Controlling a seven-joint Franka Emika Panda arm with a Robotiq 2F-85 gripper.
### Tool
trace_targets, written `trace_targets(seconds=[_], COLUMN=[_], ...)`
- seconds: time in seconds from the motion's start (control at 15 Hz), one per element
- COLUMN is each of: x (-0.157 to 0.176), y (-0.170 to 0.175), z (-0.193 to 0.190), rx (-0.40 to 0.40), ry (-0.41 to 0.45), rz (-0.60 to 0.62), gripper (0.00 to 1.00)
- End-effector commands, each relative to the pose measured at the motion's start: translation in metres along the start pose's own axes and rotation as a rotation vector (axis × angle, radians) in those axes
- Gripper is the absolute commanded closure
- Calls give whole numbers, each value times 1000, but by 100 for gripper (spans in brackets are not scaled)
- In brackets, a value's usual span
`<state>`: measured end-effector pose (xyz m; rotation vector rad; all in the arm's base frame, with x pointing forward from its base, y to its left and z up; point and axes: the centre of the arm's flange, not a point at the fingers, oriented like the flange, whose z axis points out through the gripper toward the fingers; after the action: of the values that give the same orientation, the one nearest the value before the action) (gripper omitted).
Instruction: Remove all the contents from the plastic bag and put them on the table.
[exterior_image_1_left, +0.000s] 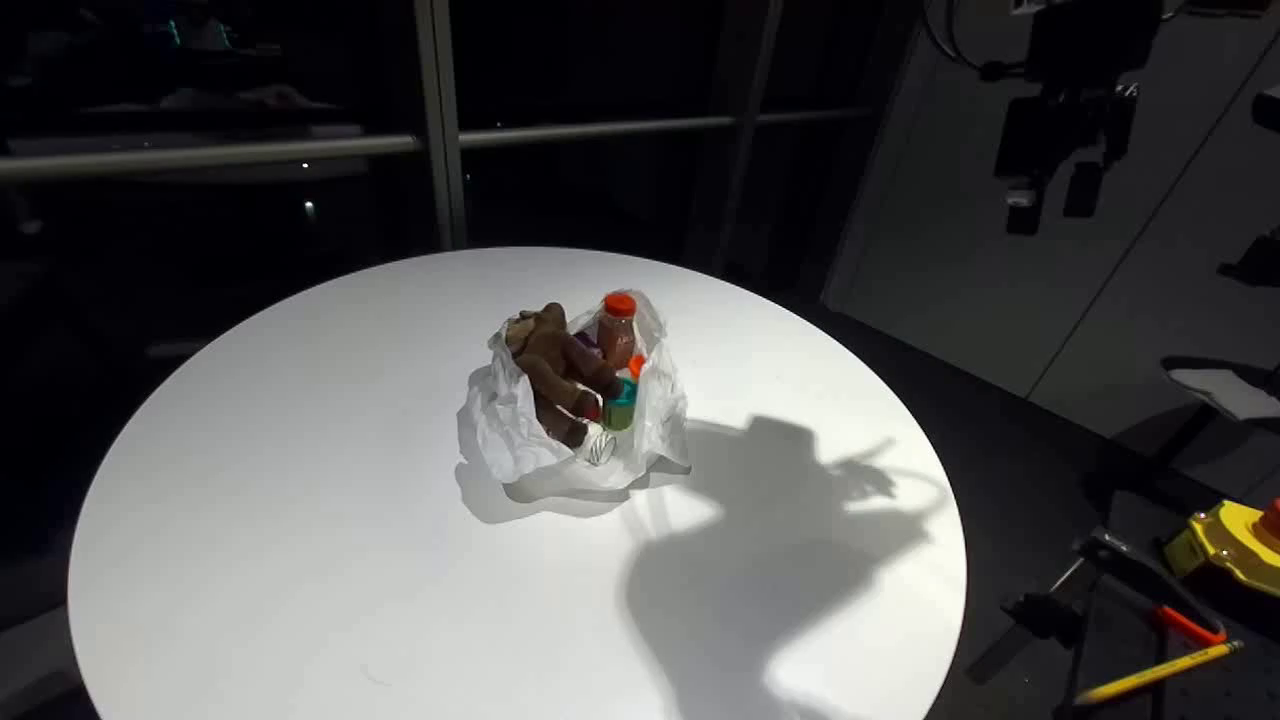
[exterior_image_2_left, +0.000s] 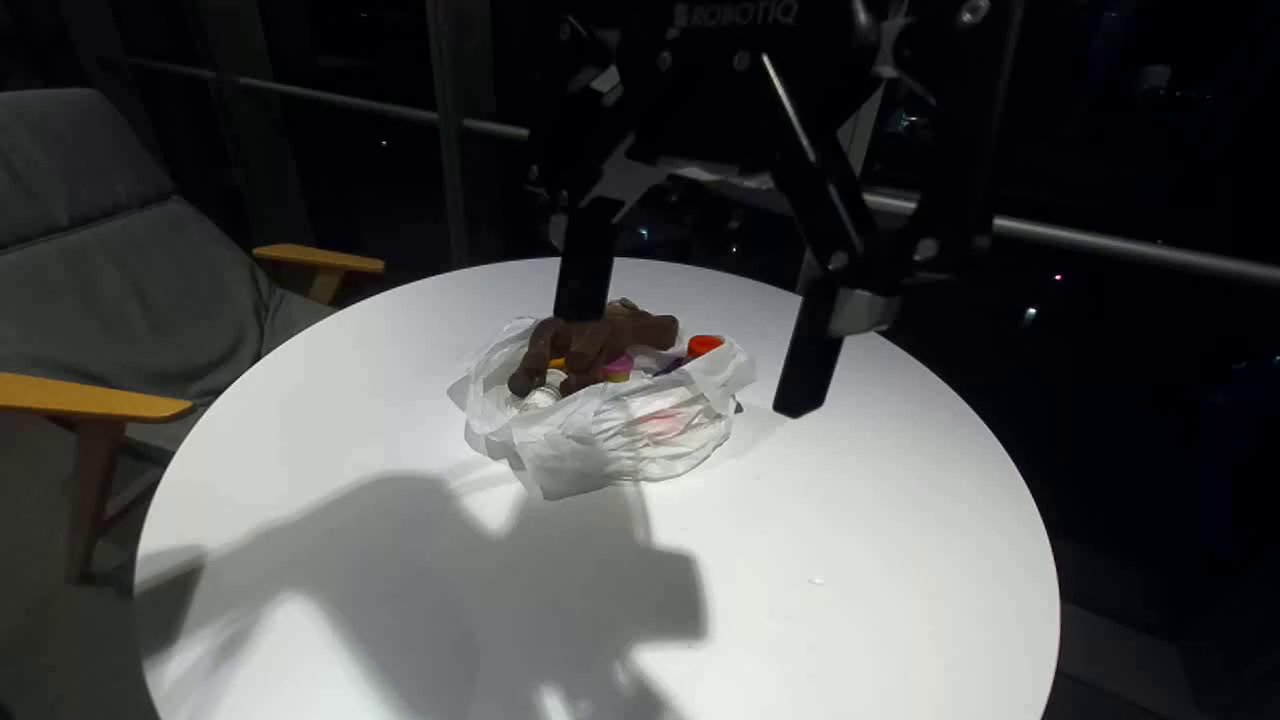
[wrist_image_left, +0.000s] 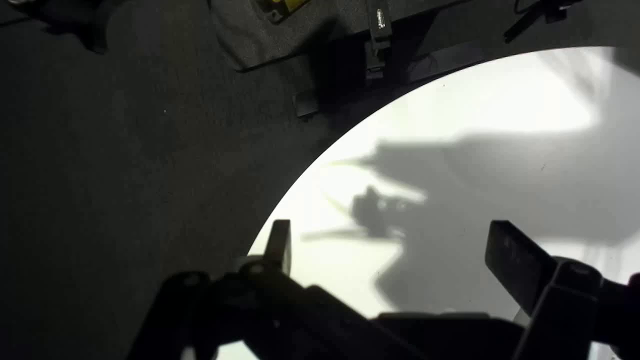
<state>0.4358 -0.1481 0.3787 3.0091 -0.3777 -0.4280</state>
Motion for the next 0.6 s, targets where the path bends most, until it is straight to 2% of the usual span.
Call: trace_targets(seconds=[0.0, 0.53], x=[0, 1], y=[0, 1], z=[-2, -5], rx=[0, 0], ry=[3, 11], rz=[0, 1], gripper=[0, 0])
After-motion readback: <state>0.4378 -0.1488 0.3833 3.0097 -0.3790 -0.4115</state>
